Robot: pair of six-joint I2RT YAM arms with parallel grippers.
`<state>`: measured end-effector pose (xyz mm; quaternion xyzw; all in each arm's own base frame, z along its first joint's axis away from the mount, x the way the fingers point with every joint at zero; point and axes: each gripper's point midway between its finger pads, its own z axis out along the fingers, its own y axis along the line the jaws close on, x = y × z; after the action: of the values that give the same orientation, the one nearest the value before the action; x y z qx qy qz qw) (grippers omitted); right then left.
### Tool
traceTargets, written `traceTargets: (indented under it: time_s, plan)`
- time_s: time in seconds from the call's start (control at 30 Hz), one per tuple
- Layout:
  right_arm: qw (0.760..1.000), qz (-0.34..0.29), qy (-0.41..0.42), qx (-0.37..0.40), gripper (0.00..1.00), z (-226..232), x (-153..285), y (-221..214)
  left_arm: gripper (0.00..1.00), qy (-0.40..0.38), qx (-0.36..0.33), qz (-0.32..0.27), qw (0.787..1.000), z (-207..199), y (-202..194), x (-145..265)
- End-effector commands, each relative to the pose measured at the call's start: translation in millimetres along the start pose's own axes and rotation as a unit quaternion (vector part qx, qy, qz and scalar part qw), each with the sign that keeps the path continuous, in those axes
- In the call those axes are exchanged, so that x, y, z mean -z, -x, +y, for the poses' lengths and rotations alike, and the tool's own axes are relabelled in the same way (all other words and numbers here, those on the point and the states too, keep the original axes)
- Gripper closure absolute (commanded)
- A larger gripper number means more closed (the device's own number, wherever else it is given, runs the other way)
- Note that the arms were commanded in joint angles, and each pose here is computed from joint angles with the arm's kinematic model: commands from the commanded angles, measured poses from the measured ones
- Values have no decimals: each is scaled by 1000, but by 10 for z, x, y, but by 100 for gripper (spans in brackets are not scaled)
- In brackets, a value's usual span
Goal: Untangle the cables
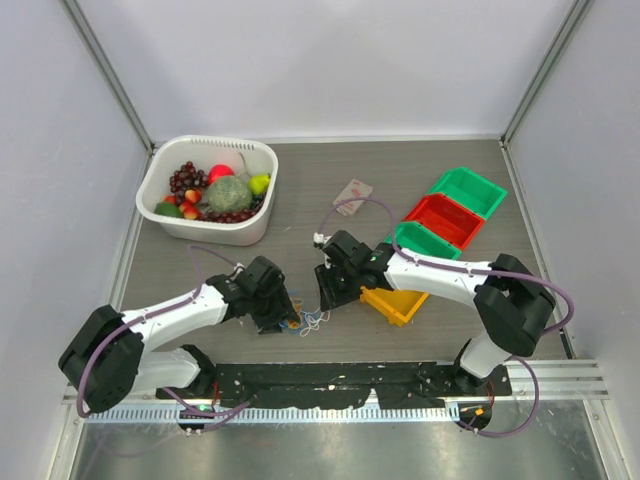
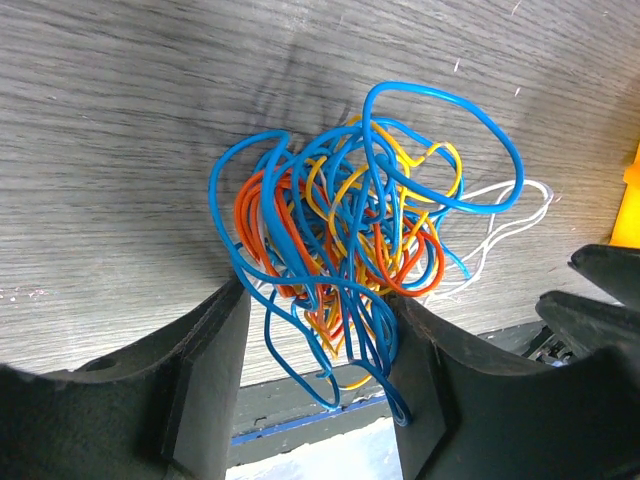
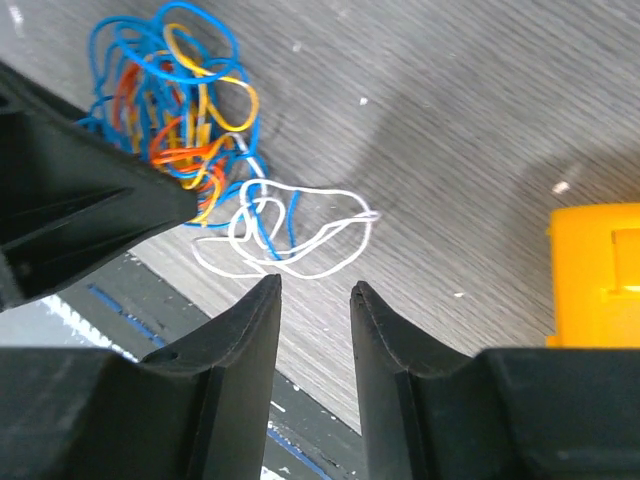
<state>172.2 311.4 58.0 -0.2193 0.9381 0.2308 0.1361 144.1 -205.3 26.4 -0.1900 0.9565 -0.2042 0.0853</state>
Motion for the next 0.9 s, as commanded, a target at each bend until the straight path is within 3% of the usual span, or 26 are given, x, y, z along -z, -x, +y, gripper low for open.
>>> traceTargets:
  time_s: [0.0,0.13,0.73,0.87]
  plan:
    - [994,-20,92,47,62,353,112,75,43,0,-3,-14,1000,42,32,5]
    - [989,-8,128,68,67,483,34,22,43,-4,1,-14,1000,36,27,22]
    - [988,25,128,85,69,539,-314,-85,43,-25,19,-12,999,-19,4,47]
    - [988,33,118,90,92,550,-272,-119,43,-23,24,-14,999,-8,9,45]
